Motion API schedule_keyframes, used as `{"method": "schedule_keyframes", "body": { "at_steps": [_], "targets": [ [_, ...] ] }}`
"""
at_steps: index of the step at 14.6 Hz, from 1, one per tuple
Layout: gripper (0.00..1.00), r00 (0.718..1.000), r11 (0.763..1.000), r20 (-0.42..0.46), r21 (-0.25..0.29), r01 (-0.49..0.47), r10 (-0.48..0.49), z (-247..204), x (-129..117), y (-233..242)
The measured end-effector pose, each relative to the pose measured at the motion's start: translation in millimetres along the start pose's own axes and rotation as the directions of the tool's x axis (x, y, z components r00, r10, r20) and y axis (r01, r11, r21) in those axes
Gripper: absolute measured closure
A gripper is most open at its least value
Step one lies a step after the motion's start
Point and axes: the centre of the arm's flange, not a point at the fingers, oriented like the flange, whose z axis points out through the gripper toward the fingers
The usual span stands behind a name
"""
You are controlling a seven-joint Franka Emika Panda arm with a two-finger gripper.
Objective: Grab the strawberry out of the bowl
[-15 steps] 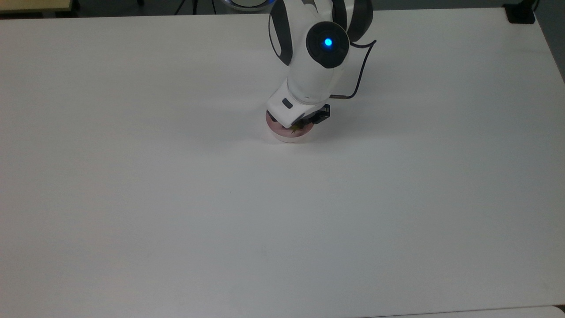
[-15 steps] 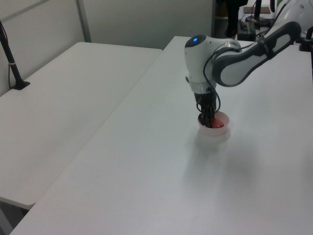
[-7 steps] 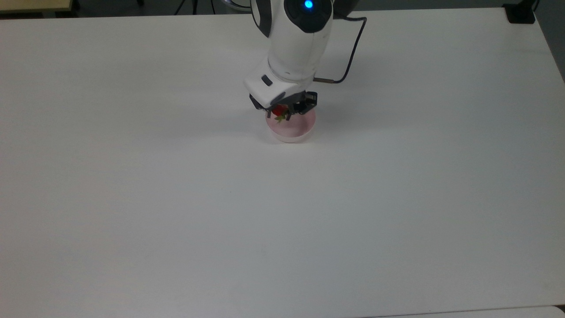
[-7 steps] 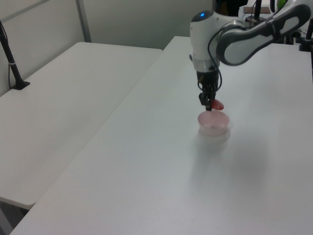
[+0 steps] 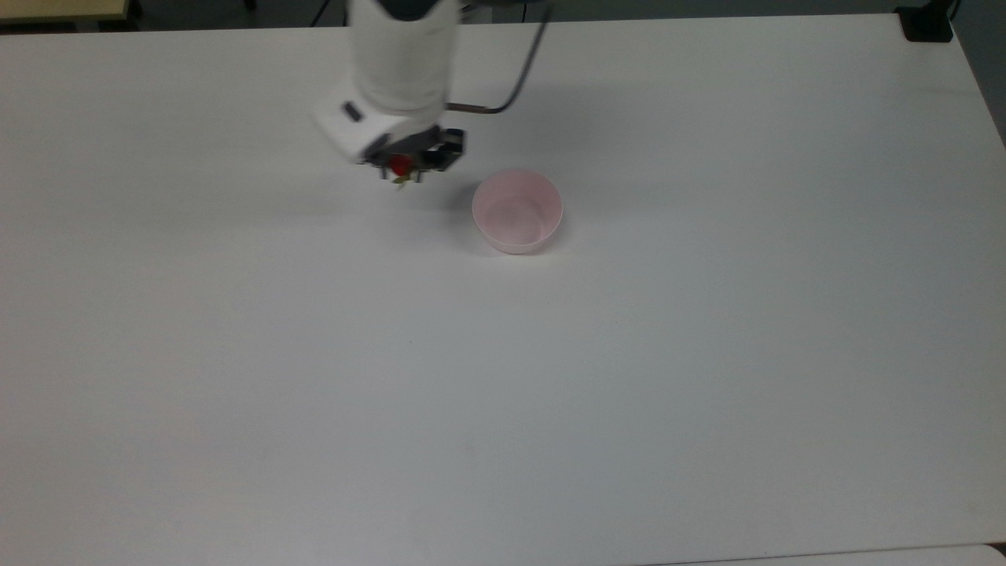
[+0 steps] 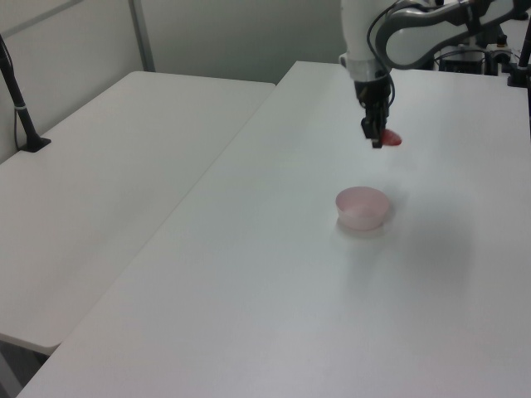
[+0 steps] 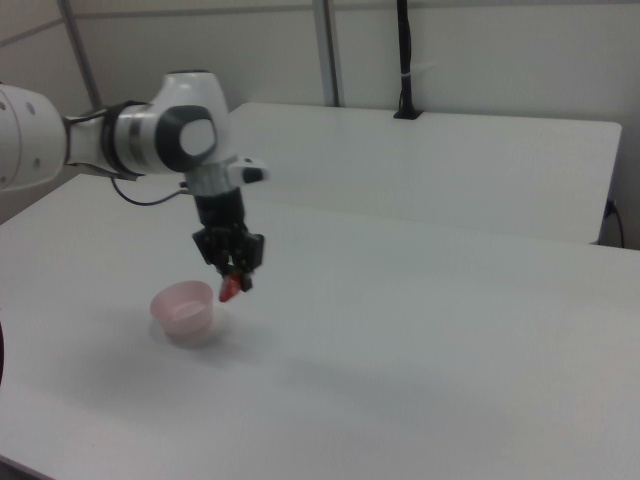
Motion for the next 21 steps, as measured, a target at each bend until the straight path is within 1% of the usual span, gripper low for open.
{"method": "schedule_keyframes", "body": {
  "at_steps": [1, 3, 5, 8, 11, 13, 14, 16, 17, 18, 19, 20, 21],
  "targets": [
    [0.61, 1.000, 1.000, 0.022, 0.008, 0.003, -0.003, 11.8, -2.4, 34.3],
    [0.61, 0.999, 0.999, 0.031, 0.021, 0.031, -0.031, 27.7, -5.9, 67.8],
    [0.61, 0.999, 0.998, 0.008, 0.030, 0.050, -0.050, 47.1, -6.8, 89.4],
    [0.62, 0.997, 0.997, -0.004, 0.023, 0.079, -0.079, 83.5, -2.4, 89.8],
    [0.62, 0.994, 0.994, -0.010, 0.023, 0.108, -0.108, 123.5, 10.5, 80.6],
    [0.60, 0.994, 0.994, -0.012, 0.022, 0.110, -0.109, 123.8, 11.9, 80.1],
    [0.58, 0.994, 0.994, -0.013, 0.022, 0.108, -0.108, 123.9, 11.9, 80.8],
    [0.40, 0.996, 0.996, -0.019, 0.021, 0.082, -0.082, 120.6, 12.8, 83.3],
    [0.29, 0.998, 0.999, -0.028, 0.019, 0.051, -0.051, 115.5, 13.6, 84.5],
    [0.21, 0.999, 1.000, -0.040, 0.016, 0.018, -0.018, 107.9, 14.1, 85.4],
    [0.10, 0.998, 1.000, -0.056, 0.013, -0.017, 0.017, 96.5, 13.7, 86.2],
    [0.00, 0.995, 0.998, -0.074, 0.007, -0.065, 0.065, 72.7, 11.1, 87.0],
    [0.00, 0.991, 0.995, -0.083, -0.003, -0.102, 0.102, 40.3, 6.0, 88.8]
  ]
}}
